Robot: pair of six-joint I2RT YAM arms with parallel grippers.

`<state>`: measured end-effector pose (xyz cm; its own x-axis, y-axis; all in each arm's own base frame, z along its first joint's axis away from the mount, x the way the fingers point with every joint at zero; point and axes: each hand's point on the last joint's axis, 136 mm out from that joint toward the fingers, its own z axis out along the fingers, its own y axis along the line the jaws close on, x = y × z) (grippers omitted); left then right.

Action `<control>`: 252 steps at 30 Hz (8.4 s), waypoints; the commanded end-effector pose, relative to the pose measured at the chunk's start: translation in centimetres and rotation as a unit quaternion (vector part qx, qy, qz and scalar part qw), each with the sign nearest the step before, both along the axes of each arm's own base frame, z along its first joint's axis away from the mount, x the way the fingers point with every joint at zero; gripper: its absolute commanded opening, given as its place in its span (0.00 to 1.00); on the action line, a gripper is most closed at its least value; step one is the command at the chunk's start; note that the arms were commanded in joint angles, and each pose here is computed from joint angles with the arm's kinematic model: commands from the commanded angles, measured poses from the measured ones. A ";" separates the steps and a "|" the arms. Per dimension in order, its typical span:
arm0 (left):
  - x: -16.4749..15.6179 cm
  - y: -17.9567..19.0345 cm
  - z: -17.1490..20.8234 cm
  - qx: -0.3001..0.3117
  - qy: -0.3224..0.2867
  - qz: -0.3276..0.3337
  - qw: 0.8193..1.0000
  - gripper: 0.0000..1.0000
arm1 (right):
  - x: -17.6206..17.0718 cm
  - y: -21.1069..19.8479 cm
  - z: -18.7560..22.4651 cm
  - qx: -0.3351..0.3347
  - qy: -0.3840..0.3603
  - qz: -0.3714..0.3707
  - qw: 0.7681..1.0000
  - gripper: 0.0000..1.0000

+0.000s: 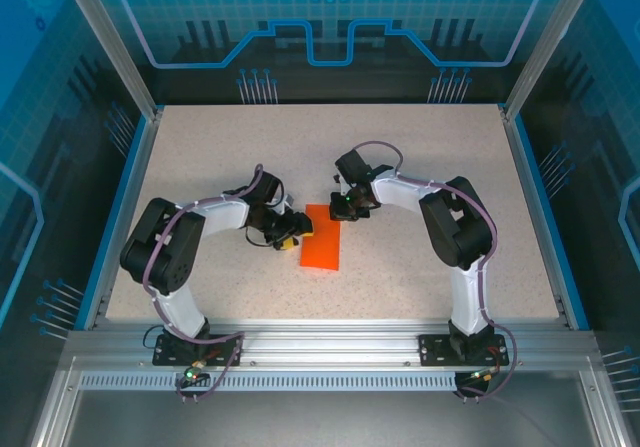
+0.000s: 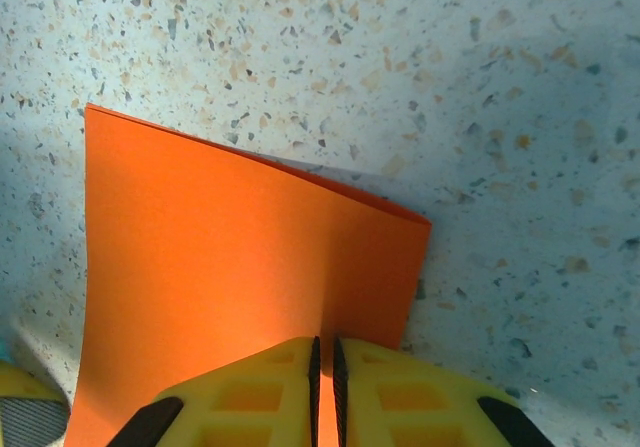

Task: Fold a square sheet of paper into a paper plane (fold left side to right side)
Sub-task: Third fold the triangle at the center of the table.

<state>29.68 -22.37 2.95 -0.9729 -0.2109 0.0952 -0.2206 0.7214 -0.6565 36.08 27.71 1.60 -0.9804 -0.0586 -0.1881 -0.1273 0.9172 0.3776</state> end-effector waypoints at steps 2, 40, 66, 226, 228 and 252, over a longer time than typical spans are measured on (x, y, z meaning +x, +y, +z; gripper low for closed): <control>-1.6 -2.0 -0.1 -0.028 0.015 -0.030 0.999 0.56 | -1.0 0.3 -0.9 -0.006 0.012 0.015 1.000 0.14; -3.8 -1.1 1.1 -0.007 0.093 0.016 0.996 0.01 | -12.4 1.1 8.2 -0.002 -0.265 0.226 0.937 0.75; -3.5 -1.6 1.2 -0.014 0.110 0.013 0.994 0.00 | -15.3 7.6 3.7 -0.089 -0.287 0.345 0.889 0.67; 0.5 -3.8 -4.4 0.087 0.076 -0.151 0.982 0.08 | -8.5 -0.5 1.2 -0.090 -0.155 0.138 0.974 0.00; 0.5 -3.8 -4.4 0.088 0.076 -0.151 0.982 0.08 | -8.6 -0.6 1.0 -0.092 -0.152 0.139 0.974 0.00; 1.8 -4.4 -2.0 0.082 0.050 -0.157 0.983 0.15 | -11.9 -1.9 -2.2 -0.108 -0.090 0.168 0.976 0.00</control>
